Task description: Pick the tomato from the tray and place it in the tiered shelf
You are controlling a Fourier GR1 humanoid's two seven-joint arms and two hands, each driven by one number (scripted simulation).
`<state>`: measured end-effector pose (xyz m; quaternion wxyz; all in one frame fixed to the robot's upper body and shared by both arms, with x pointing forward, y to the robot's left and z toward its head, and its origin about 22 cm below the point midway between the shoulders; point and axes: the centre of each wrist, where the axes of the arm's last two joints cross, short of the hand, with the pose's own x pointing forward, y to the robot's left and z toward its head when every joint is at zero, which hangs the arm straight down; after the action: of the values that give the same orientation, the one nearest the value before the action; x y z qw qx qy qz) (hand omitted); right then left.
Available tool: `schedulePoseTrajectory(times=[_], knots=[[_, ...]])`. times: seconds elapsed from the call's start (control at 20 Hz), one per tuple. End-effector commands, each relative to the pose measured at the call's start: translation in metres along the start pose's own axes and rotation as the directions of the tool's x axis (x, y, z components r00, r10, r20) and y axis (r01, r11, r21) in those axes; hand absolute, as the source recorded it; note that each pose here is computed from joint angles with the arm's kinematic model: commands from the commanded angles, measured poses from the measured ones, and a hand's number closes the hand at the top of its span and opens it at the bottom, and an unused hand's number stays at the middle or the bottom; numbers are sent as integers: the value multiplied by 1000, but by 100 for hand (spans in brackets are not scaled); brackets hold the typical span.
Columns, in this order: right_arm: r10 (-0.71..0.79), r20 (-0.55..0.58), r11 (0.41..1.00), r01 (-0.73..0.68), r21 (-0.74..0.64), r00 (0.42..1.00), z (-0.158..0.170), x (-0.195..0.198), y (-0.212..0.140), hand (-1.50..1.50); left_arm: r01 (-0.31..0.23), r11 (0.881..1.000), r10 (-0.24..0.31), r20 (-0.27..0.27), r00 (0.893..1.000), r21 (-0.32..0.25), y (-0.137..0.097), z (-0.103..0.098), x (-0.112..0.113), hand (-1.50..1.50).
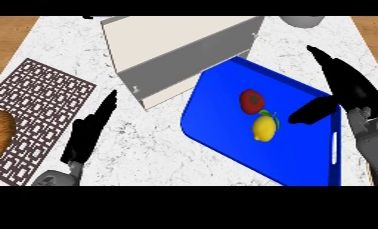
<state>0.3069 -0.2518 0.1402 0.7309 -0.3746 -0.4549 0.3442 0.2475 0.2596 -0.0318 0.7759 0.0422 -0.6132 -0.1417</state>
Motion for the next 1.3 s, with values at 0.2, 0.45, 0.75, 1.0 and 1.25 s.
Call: schedulePoseTrajectory(times=[0.2, 0.45, 0.75, 1.0, 1.25], knots=[[148, -56, 987, -144, 69, 987, -1, 89, 61, -150, -9, 1000, 9, -25, 1000, 8, 7, 0, -17, 0], [158, -146, 978, -134, 157, 977, 2, 119, 79, -150, 14, 1000, -14, -8, 1000, -8, 3, -7, 2, 0], [170, -214, 974, -131, 183, 962, -19, 117, 73, -150, 17, 999, -16, -18, 1000, 29, 15, 8, -8, 0], [225, -236, 972, -200, 127, 945, -10, 112, 96, -150, 0, 1000, 1, -36, 999, 27, 0, 9, -16, 0], [265, -246, 962, -239, 131, 932, -12, 89, 114, -150, -4, 999, 5, -17, 1000, 41, -3, 0, 5, 0]])
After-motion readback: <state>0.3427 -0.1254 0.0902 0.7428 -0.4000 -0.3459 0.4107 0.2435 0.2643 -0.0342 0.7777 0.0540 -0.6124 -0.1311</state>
